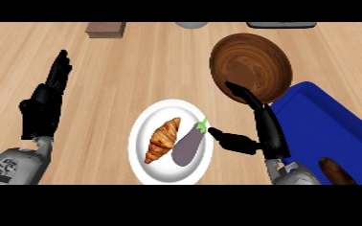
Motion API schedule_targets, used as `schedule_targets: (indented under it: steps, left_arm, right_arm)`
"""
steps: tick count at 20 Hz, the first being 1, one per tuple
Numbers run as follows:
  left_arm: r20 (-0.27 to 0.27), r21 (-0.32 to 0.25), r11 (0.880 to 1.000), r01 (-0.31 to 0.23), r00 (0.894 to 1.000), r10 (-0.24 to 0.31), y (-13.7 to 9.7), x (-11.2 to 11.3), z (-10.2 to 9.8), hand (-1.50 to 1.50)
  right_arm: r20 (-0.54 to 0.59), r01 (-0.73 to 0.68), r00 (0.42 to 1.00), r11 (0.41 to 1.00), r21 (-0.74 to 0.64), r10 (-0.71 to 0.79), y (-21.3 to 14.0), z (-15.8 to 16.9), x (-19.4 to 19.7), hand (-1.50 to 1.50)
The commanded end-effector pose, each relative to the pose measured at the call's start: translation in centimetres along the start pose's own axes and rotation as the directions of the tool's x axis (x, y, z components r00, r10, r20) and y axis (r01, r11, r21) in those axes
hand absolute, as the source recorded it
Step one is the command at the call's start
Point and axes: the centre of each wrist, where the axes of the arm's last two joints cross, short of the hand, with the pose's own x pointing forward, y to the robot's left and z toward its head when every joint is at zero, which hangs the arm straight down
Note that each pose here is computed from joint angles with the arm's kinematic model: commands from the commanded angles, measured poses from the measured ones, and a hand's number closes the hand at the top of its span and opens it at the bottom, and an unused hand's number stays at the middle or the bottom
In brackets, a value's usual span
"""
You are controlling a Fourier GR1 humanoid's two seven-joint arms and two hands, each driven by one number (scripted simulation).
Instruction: Pick the croissant from the plate and place it in the bowl
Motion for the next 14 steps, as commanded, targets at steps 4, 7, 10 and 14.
schedule_targets:
  steps: [4, 7, 10, 14]
  left_arm:
    - [0.001, 0.007, 1.0, -0.01, 1.0, 0.01, -0.6, 0.5, -0.4, 0.0]
    - [0.011, -0.013, 1.0, -0.016, 1.0, 0.016, -0.9, 1.8, -1.1, 0.0]
    - [0.006, -0.039, 0.999, -0.026, 1.0, 0.027, -1.3, 1.5, -0.7, 0.0]
    - [0.026, -0.034, 0.999, -0.022, 0.999, 0.023, -0.5, 2.6, -1.0, 0.0]
  right_arm:
    - [-0.024, -0.292, 0.953, 0.939, 0.183, 0.302, 0.3, -0.6, 5.1, -1.5]
    - [-0.059, -0.4, 0.9, 0.873, 0.279, 0.432, 2.3, -2.3, 7.6, -1.5]
    - [-0.084, -0.484, 0.835, 0.798, 0.36, 0.544, 3.9, -3.3, 10.4, -1.5]
    - [-0.111, -0.495, 0.772, 0.701, 0.513, 0.626, 6.1, -5.6, 12.2, -1.5]
